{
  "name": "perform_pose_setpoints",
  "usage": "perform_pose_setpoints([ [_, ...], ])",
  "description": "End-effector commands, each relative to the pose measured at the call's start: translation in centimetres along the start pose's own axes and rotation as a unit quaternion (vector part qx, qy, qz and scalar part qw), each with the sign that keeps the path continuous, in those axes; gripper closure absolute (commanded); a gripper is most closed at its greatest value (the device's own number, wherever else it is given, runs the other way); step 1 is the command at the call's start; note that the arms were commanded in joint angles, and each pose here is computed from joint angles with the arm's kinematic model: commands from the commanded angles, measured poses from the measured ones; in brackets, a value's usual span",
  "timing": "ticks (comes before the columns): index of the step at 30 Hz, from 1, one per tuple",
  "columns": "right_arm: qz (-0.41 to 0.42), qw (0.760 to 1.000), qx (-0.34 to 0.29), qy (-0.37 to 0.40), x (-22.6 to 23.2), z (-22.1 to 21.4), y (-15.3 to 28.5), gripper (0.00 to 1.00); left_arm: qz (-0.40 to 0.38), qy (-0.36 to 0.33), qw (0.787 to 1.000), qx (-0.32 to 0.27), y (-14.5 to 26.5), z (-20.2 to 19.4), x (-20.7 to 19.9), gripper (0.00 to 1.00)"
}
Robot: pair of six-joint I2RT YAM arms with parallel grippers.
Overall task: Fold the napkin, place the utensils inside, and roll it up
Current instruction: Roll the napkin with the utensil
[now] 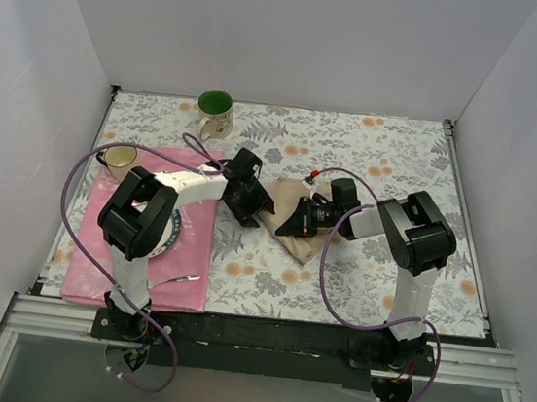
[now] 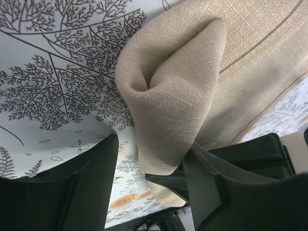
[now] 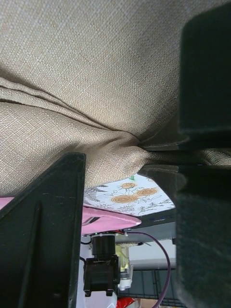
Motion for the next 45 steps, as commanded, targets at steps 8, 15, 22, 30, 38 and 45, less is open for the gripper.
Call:
perform_pose_setpoints([
  [8, -0.083, 0.996, 0.013, -0.039, -3.0, -1.7, 0.5, 0.99, 0.066, 0.014, 0.996, -0.062, -1.7, 0.6, -0.2, 0.49],
  [15, -0.1, 0.995, 0.007, -0.029, -3.2, -1.5, 0.8, 0.99, 0.169, -0.041, 0.981, -0.085, -3.8, 1.5, 3.0, 0.61],
  [22, -0.127, 0.992, 0.004, -0.006, -3.4, -1.7, 0.7, 0.99, 0.202, -0.067, 0.973, -0.092, -4.7, 2.0, 4.1, 0.84],
  [30, -0.22, 0.971, 0.0, 0.1, -1.8, 0.3, 2.0, 0.68, 0.197, -0.077, 0.974, -0.083, -4.4, 1.8, 3.9, 1.0],
  [38, -0.316, 0.906, -0.047, 0.279, 3.8, 2.2, 4.7, 0.41, 0.174, -0.079, 0.981, -0.031, -4.1, -0.4, 3.9, 1.0],
  [45, -0.365, 0.819, -0.107, 0.429, 5.2, 0.7, 3.6, 0.32, 0.16, -0.093, 0.983, -0.019, -3.8, -0.4, 3.3, 1.0],
])
Point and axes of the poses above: each gripper's point midway between its finger pads, its own y axis back along the fingers, its own x axis along the line the jaws close on, z = x × y, the point moved 1 cm from there along y, back along the fingers, and after that the axes turned 9 degrees about -y, right-handed, at the moved point
